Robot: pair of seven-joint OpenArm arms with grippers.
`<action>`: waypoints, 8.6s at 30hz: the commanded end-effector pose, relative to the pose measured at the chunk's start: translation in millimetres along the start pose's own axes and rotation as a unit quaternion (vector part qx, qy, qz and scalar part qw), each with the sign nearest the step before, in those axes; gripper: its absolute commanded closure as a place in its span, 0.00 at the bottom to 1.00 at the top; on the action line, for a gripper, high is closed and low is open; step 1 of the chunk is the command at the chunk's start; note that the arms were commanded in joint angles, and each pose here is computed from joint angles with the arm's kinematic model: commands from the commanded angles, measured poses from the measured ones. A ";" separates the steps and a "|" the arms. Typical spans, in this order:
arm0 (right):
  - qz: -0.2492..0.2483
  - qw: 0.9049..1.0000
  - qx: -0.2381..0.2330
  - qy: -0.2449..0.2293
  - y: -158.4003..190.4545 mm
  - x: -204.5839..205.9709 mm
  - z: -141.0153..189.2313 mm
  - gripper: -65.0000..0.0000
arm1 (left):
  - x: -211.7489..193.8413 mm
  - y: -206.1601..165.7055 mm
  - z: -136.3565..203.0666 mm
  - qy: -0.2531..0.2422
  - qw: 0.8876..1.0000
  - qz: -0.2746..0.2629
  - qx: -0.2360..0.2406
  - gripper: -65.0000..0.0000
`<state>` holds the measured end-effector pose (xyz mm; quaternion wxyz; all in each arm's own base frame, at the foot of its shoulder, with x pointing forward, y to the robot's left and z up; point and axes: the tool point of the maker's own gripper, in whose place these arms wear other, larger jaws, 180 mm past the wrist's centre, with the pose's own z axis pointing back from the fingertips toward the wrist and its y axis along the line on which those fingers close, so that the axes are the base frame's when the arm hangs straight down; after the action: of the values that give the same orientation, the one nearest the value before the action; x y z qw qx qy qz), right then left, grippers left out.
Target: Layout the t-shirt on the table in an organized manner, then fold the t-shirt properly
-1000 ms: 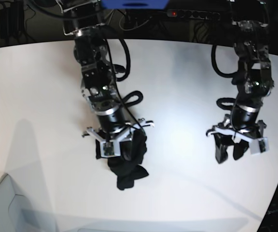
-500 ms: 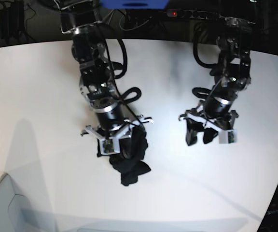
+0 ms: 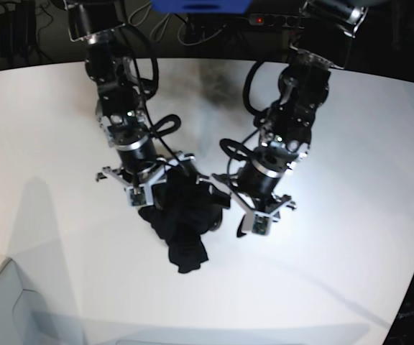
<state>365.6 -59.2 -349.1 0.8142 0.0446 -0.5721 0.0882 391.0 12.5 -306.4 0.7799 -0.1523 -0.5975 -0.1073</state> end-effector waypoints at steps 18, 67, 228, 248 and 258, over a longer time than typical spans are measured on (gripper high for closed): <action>-0.006 1.000 -0.013 -0.018 -11.2 6.2 4.0 1.00 | -22.8 -16.9 -38.8 0.020 1.000 -0.014 -0.005 0.51; 0.012 0.998 -0.064 -0.008 -65.4 -1.1 10.0 1.00 | -9.8 69.7 -37.2 0.020 0.971 0.236 0.023 1.00; -0.045 0.995 0.065 0.065 76.3 -59.7 71.9 0.42 | -86.3 309.4 22.6 0.098 0.941 0.069 0.317 1.00; -0.011 0.998 0.052 0.031 49.2 -34.7 56.7 1.00 | -87.0 335.6 47.0 0.105 0.934 0.053 0.338 1.00; -0.016 0.995 -0.051 -0.088 -35.6 59.2 58.6 1.00 | -46.2 339.1 59.4 0.054 0.945 0.002 0.324 1.00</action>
<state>331.2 -98.5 -292.5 0.7865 0.0194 -0.6157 0.0449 427.9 343.8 -400.4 0.8396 0.1090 -0.5248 0.0887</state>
